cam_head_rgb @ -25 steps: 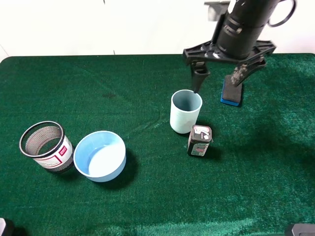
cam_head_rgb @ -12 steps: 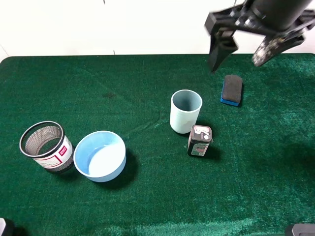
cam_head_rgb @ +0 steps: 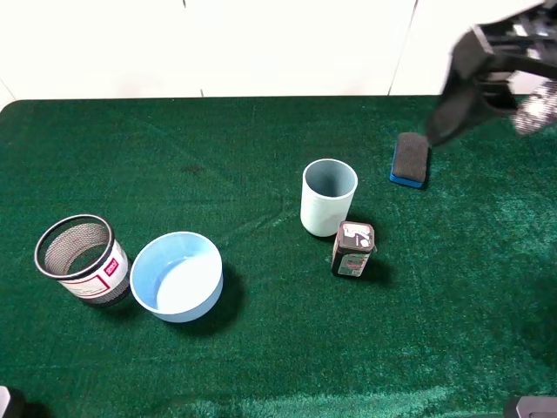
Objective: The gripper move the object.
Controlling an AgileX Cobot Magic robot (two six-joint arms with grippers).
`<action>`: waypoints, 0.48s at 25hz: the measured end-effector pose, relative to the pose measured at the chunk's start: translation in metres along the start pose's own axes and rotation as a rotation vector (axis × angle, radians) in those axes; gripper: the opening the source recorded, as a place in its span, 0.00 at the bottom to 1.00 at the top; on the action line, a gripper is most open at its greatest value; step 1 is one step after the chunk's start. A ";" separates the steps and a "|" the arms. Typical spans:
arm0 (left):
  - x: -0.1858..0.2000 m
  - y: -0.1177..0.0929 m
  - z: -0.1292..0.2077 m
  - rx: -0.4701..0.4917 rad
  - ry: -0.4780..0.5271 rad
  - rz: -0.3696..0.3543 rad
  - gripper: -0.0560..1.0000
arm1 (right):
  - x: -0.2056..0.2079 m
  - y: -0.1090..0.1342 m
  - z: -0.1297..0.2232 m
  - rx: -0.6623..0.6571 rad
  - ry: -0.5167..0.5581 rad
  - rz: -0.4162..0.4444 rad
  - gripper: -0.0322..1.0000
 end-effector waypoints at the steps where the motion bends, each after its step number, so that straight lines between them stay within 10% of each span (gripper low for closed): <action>1: 0.000 0.000 0.000 0.000 0.000 0.000 0.99 | 0.004 -0.001 0.005 0.003 -0.012 -0.002 0.63; 12: 0.000 0.000 0.000 0.000 0.000 0.000 0.99 | 0.036 -0.015 0.064 0.028 -0.159 0.038 0.63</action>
Point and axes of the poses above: a point on each arm's last joint axis where the gripper is mounted, x pointing back along that axis away from the gripper, y along the wrist's bending axis when the last joint is at zero, z = x × y, the point moved 3 cm from there along -x, pointing out along that axis toward the gripper, and after that the axes turned 6 degrees about x, right-handed, at the moved point
